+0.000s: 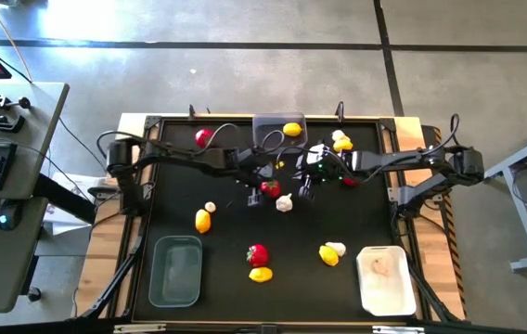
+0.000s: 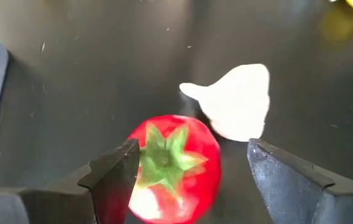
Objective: Sort produce into baskets
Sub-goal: Put the center tomato into the dark green bin
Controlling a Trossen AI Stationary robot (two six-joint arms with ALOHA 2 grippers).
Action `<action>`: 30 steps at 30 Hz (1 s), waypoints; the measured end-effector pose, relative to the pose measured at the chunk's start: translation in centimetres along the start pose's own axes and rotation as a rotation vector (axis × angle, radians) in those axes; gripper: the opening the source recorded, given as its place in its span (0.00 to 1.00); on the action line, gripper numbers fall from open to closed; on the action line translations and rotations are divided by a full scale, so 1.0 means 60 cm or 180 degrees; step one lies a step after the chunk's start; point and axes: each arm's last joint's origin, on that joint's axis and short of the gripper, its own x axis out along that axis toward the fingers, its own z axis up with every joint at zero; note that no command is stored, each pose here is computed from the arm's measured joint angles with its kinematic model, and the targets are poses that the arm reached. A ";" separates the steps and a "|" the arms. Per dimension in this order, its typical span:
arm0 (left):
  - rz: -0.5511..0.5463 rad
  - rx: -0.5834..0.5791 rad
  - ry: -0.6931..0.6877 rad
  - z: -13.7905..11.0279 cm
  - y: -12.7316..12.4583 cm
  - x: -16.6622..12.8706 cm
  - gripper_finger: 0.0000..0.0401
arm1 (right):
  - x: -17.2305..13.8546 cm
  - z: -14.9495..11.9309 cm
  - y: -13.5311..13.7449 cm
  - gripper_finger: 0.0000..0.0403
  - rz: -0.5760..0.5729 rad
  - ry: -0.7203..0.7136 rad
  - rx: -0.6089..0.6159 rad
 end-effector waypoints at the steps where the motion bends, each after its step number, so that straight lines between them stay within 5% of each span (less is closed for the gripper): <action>1: -0.0003 -0.0011 0.0043 0.000 0.002 0.005 0.72 | 0.000 0.000 0.000 0.00 -0.0012 0.0003 -0.0002; 14: 0.0074 0.0006 0.0364 -0.006 0.015 0.033 0.71 | 0.000 -0.001 0.000 0.00 -0.0016 0.0022 -0.0083; 30: 0.0079 0.0215 0.0443 -0.007 0.021 0.015 0.50 | 0.000 -0.001 0.000 0.00 -0.0014 0.0021 0.0001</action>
